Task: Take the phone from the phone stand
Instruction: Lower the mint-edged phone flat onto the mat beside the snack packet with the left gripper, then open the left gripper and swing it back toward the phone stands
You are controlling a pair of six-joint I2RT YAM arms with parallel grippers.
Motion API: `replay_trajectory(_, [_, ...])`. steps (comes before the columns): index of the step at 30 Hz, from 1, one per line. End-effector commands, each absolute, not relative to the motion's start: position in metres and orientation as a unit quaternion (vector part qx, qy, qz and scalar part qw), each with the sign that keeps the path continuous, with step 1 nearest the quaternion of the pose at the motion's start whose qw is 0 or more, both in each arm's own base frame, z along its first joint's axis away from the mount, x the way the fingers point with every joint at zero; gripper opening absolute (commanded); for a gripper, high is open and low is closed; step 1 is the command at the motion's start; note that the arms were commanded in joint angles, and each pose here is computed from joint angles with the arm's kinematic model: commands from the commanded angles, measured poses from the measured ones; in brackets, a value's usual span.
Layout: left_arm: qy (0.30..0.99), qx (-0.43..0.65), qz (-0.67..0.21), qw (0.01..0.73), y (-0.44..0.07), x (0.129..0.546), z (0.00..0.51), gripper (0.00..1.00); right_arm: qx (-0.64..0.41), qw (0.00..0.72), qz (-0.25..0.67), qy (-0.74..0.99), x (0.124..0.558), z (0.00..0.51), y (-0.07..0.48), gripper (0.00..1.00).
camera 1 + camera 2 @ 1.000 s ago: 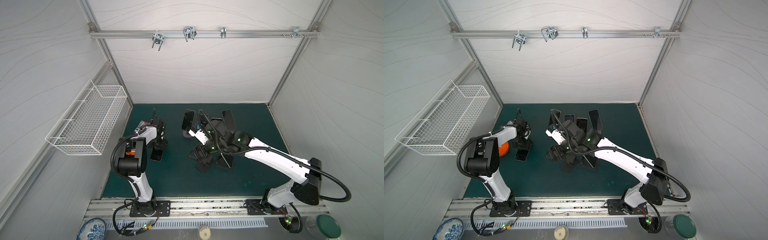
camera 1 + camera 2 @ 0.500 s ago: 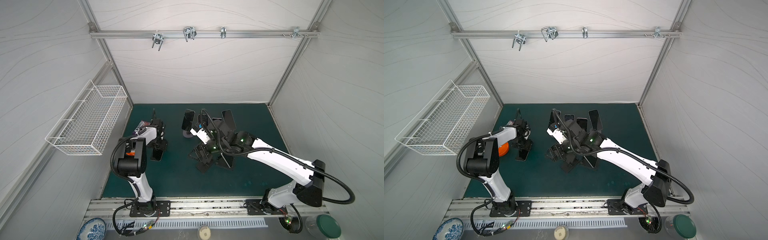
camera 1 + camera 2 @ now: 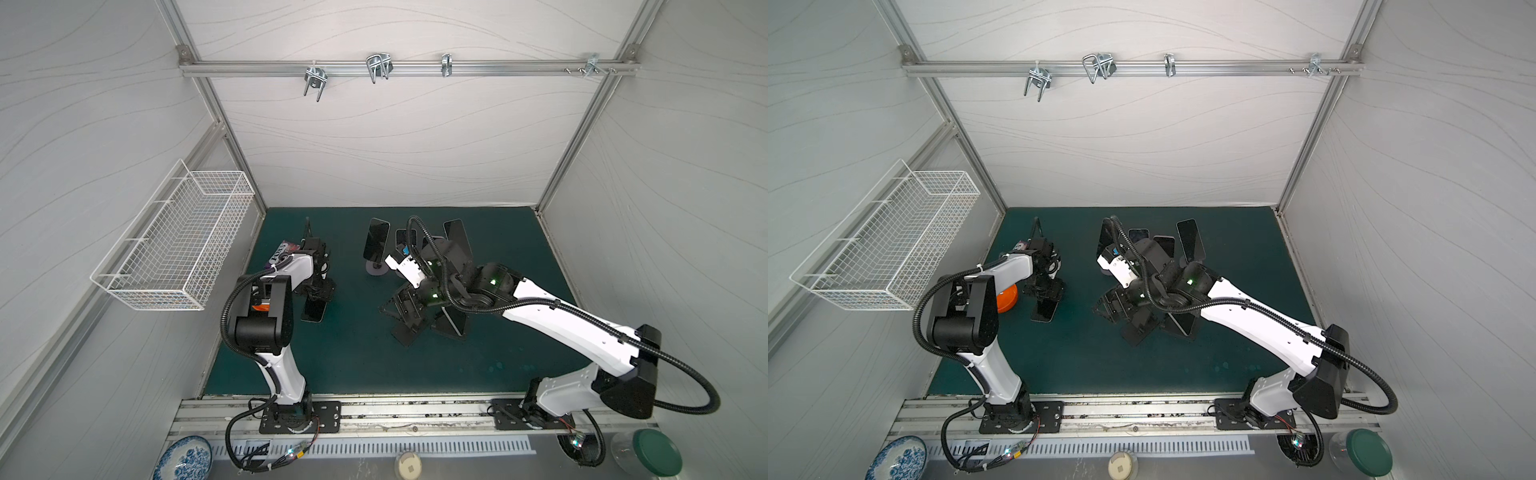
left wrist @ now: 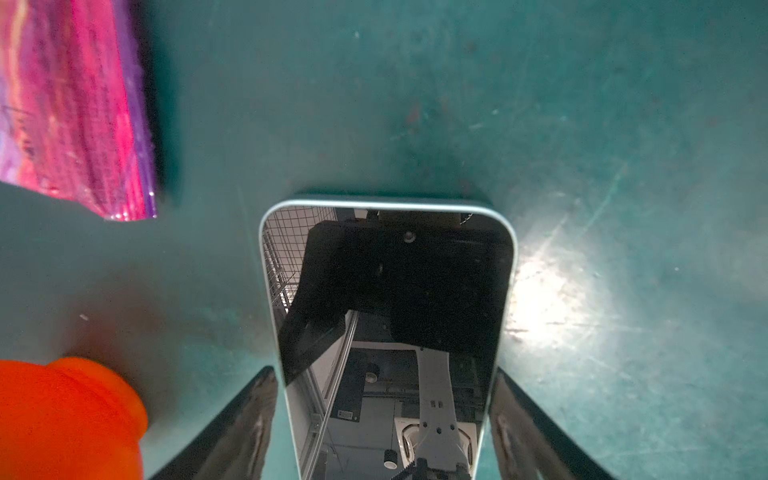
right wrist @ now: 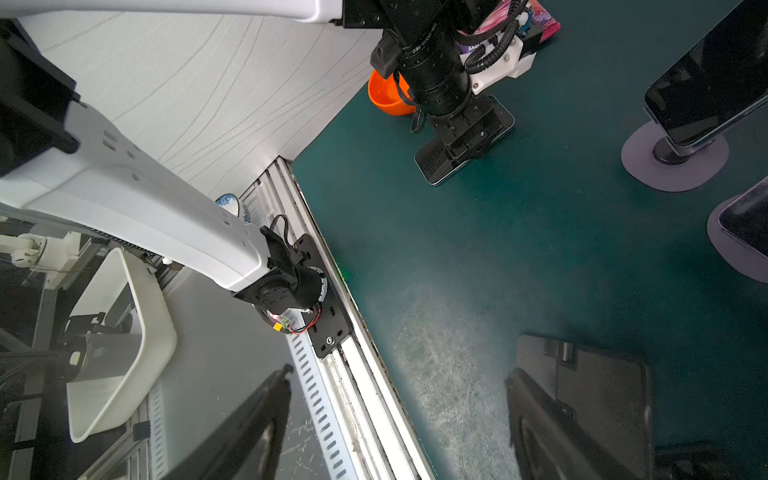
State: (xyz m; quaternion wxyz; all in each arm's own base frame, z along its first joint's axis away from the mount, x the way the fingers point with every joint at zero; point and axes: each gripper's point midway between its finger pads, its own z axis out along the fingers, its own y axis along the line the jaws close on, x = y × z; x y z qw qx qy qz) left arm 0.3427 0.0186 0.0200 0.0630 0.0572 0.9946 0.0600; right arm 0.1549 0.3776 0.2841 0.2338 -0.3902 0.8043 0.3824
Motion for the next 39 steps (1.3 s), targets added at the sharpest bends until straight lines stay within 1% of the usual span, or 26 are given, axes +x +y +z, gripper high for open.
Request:
replay_trajectory(1, [0.993,0.041,0.065,0.094,0.024,0.357,0.031,0.81,-0.39,0.238,0.379,0.805,0.15,0.288,0.37,0.82])
replay_trajectory(12, [0.986,0.031,0.042,0.161,0.015,0.376,0.076,0.87,-0.39,0.245,0.379,0.803,0.149,0.287,0.368,0.84])
replay_trajectory(17, [0.98,0.028,0.035,0.192,0.012,0.375,0.093,0.89,-0.392,0.244,0.38,0.801,0.144,0.285,0.368,0.85])
replay_trajectory(22, [0.972,0.057,0.026,0.226,-0.009,0.369,0.114,0.89,-0.393,0.249,0.38,0.799,0.142,0.281,0.369,0.86])
replay_trajectory(25, [0.963,0.085,0.016,0.255,-0.035,0.359,0.127,0.88,-0.392,0.257,0.383,0.796,0.143,0.284,0.37,0.86])
replay_trajectory(28, [0.948,0.105,0.008,0.301,-0.059,0.35,0.143,0.89,-0.394,0.263,0.395,0.787,0.141,0.29,0.373,0.86])
replay_trajectory(35, [0.901,0.124,-0.083,0.408,-0.11,0.319,0.195,0.89,-0.391,0.289,0.406,0.774,0.137,0.293,0.376,0.84])
replay_trajectory(39, [0.879,0.135,-0.135,0.437,-0.128,0.295,0.214,0.89,-0.383,0.301,0.394,0.779,0.142,0.293,0.373,0.83])
